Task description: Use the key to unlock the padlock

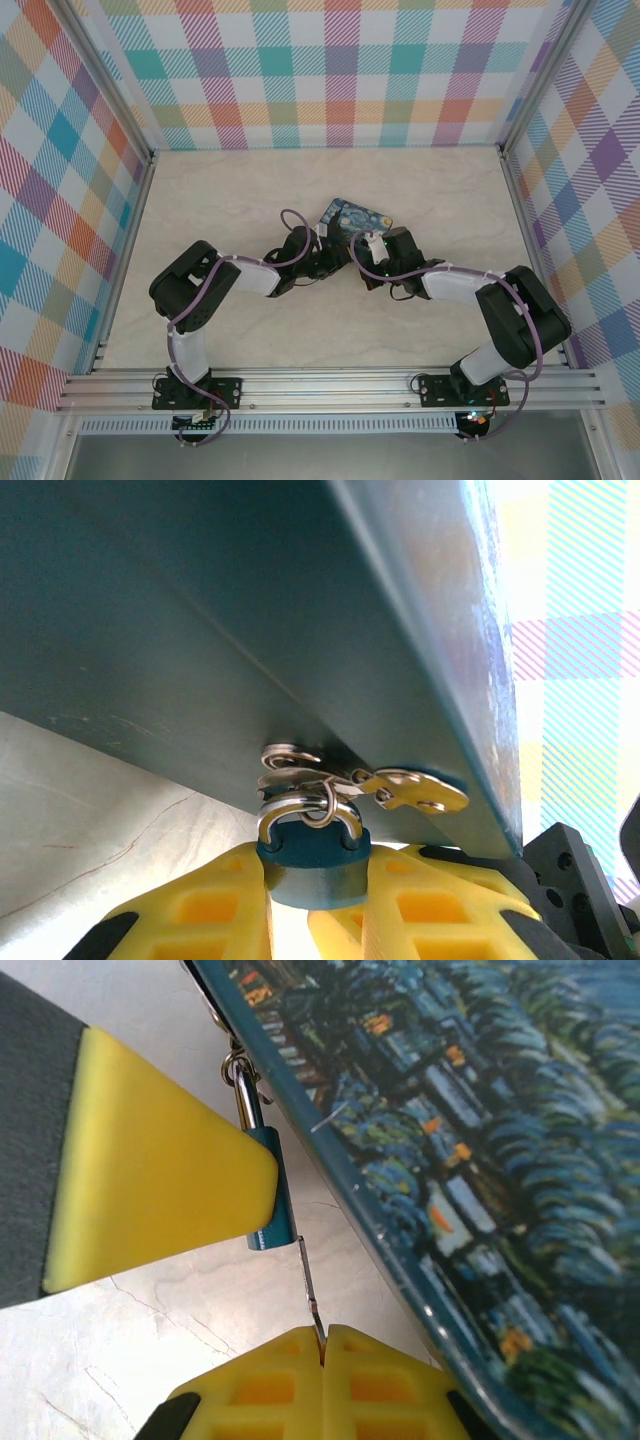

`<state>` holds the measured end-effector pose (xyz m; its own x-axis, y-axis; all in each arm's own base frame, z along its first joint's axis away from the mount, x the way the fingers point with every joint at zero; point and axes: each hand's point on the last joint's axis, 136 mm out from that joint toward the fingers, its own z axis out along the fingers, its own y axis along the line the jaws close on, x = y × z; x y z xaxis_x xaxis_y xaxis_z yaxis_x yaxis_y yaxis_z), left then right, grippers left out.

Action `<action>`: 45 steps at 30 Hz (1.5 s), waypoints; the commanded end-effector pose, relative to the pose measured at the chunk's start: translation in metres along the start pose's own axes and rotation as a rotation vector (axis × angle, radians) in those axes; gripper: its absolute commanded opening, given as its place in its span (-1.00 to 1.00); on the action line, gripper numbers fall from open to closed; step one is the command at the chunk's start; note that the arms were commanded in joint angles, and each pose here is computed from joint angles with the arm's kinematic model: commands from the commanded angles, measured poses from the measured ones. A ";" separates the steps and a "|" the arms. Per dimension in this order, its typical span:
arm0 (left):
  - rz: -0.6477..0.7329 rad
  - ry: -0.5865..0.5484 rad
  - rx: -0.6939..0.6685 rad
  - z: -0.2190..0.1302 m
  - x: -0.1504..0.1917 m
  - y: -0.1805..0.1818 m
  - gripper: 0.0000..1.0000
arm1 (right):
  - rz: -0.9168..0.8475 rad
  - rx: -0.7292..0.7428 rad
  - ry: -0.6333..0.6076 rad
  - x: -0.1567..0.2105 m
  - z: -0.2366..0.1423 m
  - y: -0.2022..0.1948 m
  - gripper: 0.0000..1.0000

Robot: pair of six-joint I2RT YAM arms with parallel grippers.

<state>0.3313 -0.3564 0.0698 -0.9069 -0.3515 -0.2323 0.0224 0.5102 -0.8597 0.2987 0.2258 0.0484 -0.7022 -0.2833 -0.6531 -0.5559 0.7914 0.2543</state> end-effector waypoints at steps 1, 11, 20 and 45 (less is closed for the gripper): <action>0.013 -0.007 0.051 -0.003 0.000 -0.022 -0.54 | -0.023 -0.046 -0.062 -0.019 -0.002 0.011 -0.95; 0.012 -0.010 0.047 -0.003 -0.001 -0.021 -0.56 | -0.044 -0.011 -0.005 -0.006 -0.002 0.004 -0.95; 0.009 -0.012 0.040 -0.003 -0.001 -0.018 -0.56 | -0.052 -0.021 0.029 0.004 -0.005 0.006 -0.95; 0.003 -0.014 0.035 -0.003 0.000 -0.016 -0.56 | -0.055 -0.045 -0.069 -0.022 -0.007 0.012 -0.94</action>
<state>0.3321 -0.3559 0.0697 -0.9048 -0.3603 -0.2269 0.0133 0.5086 -0.8609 0.2951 0.2285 0.0541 -0.6845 -0.3026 -0.6632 -0.5864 0.7690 0.2544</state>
